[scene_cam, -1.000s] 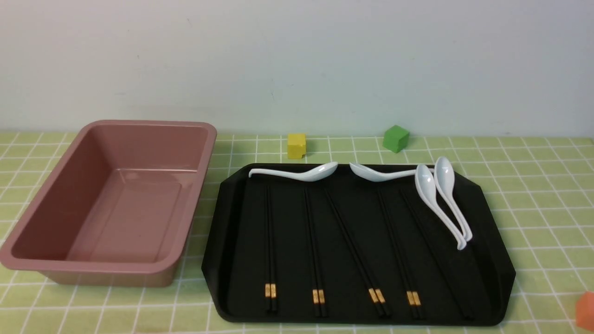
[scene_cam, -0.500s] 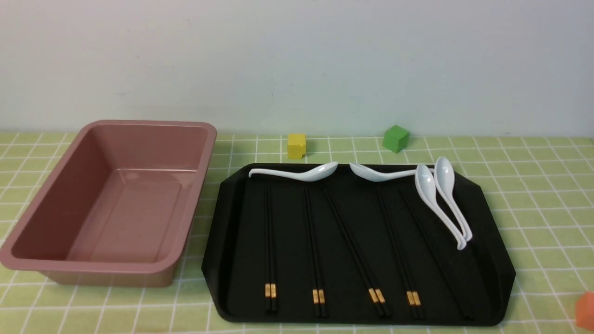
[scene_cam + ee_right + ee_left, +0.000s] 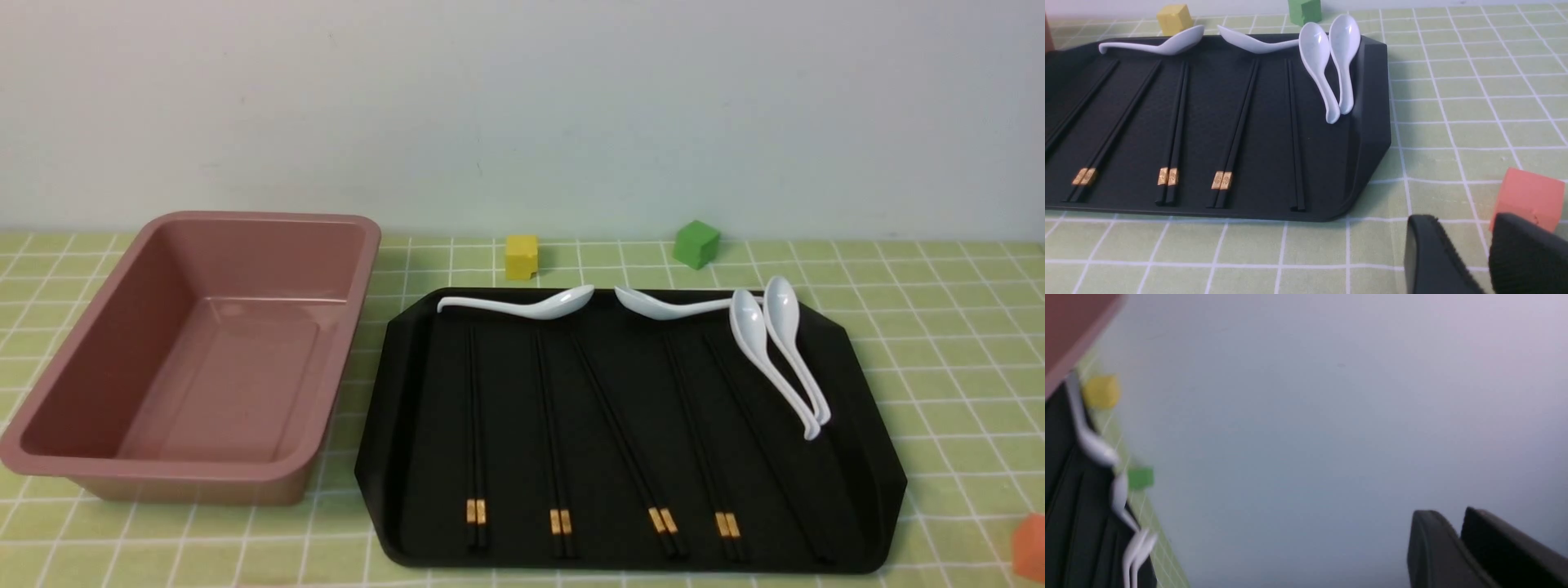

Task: On green tablecloth take chopsticks from black tray and put them in box.
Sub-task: 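Reach over to the black tray and grasp a pair of chopsticks with the left gripper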

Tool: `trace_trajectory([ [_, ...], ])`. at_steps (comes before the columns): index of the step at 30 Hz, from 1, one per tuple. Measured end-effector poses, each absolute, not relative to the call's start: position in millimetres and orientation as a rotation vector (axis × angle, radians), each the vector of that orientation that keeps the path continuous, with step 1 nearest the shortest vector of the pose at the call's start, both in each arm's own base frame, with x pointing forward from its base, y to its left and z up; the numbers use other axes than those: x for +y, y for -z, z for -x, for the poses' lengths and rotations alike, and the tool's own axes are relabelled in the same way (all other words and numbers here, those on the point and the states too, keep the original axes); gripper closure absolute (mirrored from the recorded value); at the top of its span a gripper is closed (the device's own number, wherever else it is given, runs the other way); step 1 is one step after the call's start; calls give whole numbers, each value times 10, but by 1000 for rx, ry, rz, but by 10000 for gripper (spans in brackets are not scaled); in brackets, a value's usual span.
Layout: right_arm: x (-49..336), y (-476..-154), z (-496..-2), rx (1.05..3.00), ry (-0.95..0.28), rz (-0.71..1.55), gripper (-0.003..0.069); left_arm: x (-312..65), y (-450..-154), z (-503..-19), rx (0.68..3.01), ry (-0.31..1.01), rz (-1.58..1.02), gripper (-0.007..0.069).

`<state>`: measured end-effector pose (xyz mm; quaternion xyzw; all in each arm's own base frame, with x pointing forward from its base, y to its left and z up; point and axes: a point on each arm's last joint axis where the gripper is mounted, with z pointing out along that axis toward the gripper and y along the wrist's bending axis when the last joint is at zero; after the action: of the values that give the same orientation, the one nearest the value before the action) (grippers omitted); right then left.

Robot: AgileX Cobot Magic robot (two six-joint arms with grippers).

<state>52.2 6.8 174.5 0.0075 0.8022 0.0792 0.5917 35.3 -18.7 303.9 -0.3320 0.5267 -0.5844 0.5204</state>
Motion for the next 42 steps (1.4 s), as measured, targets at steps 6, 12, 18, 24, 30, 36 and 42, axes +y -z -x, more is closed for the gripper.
trace_trajectory([
  [6,68,-1745,-522,1866,-184,-18,419,-472,-3322,-843,1948,1101,525,638],
  [12,68,-1745,-522,1866,-184,-18,419,-630,-3038,-1569,2765,846,299,638],
  [18,68,-1745,-522,1866,-184,-18,419,-896,-2791,-2148,2979,859,221,638],
  [24,68,-1745,-522,1866,-184,-18,419,-1489,-2600,-2411,3076,586,148,633],
  [30,68,-1745,-522,1866,-184,-18,419,-1985,-2440,-2709,3028,268,143,504],
  [36,68,-1745,-522,1866,-184,-18,419,-2260,-2213,-3045,2979,133,113,331],
  [42,68,-1745,-522,1866,-184,-18,419,-2348,-1942,-3266,2958,88,94,298],
])
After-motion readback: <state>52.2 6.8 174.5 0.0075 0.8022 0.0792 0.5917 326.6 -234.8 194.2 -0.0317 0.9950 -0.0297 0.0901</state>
